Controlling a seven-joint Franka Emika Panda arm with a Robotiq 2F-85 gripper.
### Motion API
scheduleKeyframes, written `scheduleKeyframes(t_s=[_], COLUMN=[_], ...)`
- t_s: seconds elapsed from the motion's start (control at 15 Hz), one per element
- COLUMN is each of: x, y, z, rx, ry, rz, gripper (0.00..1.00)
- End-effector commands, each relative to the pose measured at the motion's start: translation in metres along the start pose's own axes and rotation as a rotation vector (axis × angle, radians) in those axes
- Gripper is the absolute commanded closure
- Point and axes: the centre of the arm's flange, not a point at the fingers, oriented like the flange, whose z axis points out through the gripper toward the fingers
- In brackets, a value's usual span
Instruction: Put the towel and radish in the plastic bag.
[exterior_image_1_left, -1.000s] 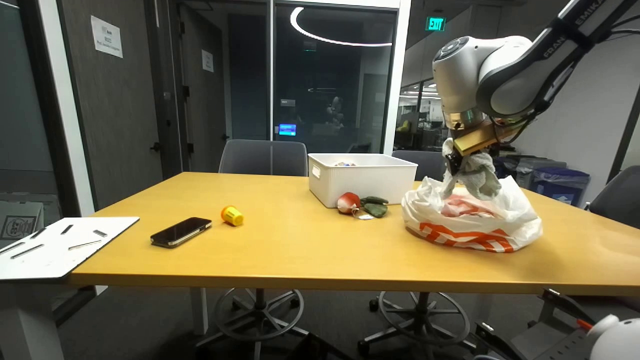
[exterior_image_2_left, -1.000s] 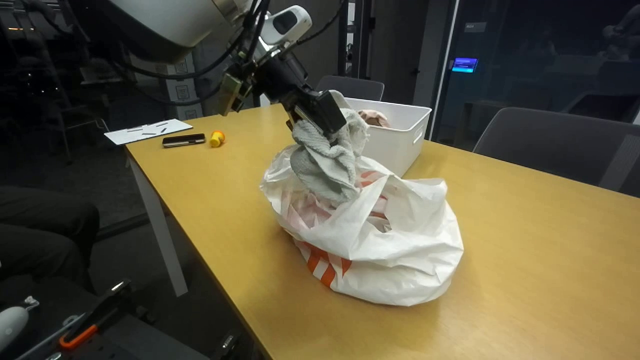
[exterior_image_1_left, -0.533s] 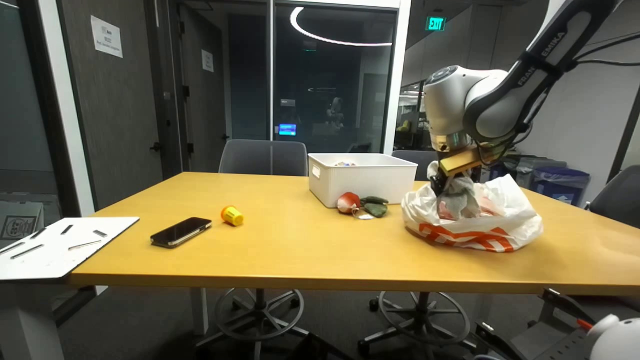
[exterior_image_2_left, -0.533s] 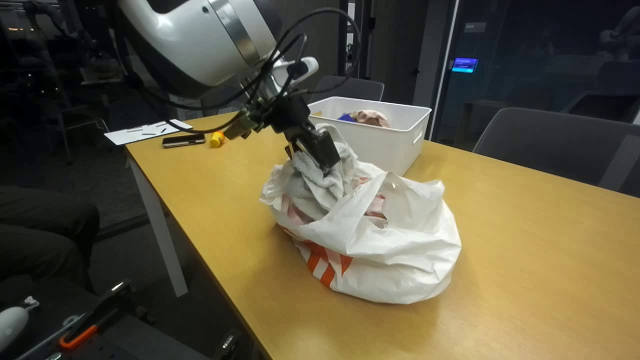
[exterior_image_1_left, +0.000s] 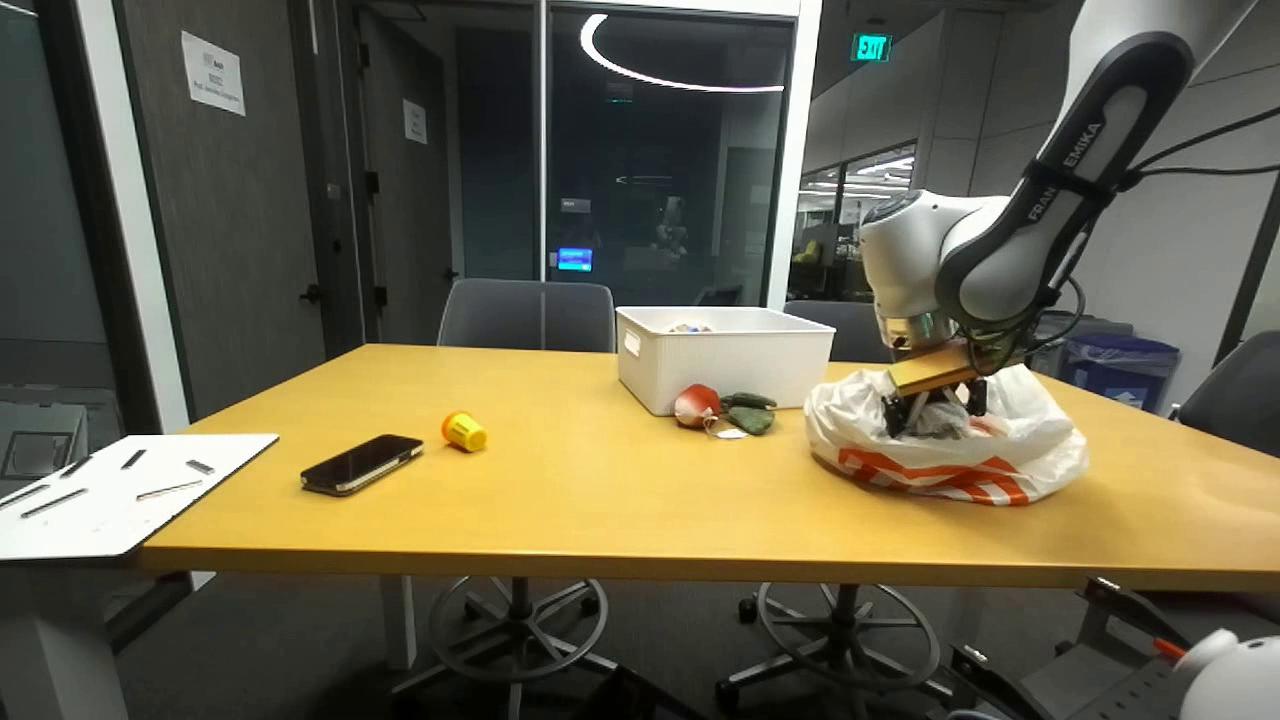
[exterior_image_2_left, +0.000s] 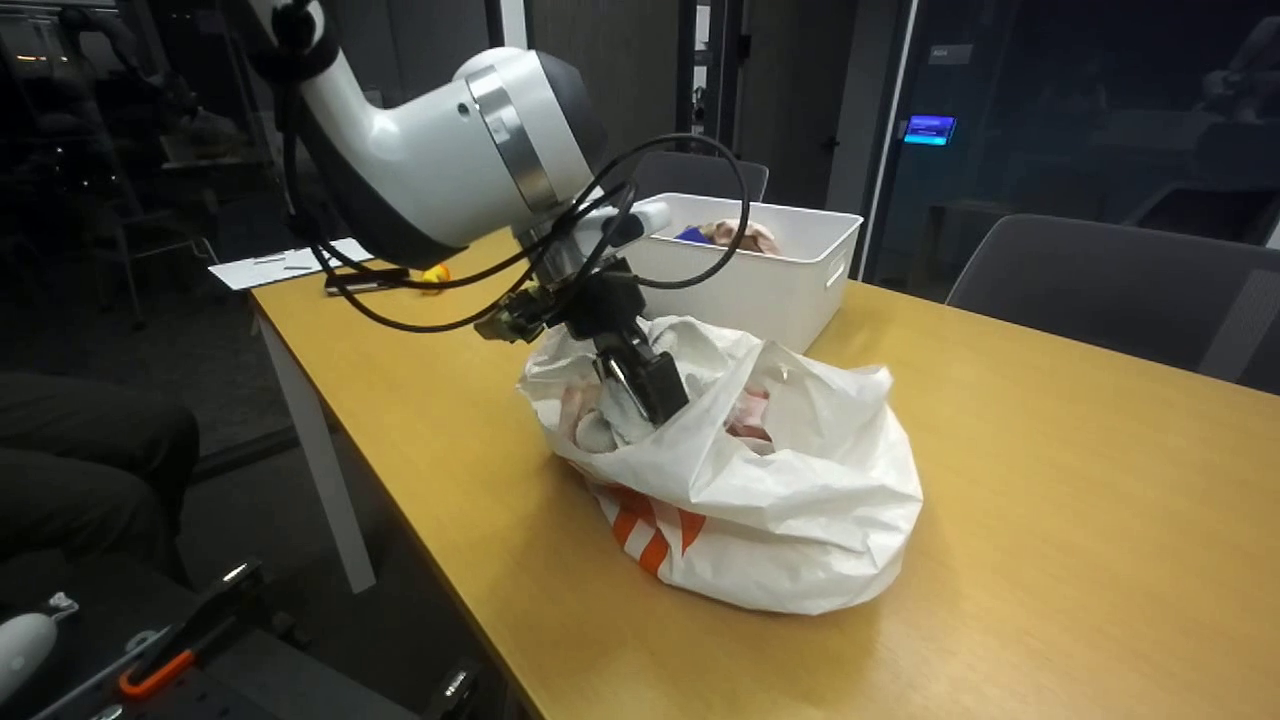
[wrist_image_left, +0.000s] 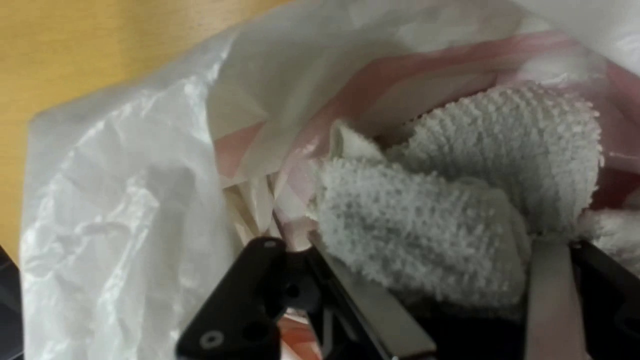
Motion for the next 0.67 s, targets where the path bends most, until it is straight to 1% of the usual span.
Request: scheduleKeyframes(t_s=[0.0, 0.07, 0.13, 0.27, 0.33, 0.53, 0.6], x=[-0.002, -0.002, -0.002, -0.001, -0.001, -0.002, -0.002], y=[-0.006, -0.007, -0.008, -0.004, -0.002, 0.009, 0.012], z=[0.004, 0.0, -0.004, -0.029, -0.041, -0.088, -0.102], rx=[0.07, 0.074, 0.066, 0.009, -0.018, -0.139, -0.157], ry=[-0.031, -0.018, -0.009, 0.032, 0.047, 0.085, 0.094], rz=[0.073, 0.075, 0.071, 0.054, 0.043, 0.014, -0.001], gripper=[0.73, 0.68, 0.59, 0.44, 0.35, 0.13, 0.06])
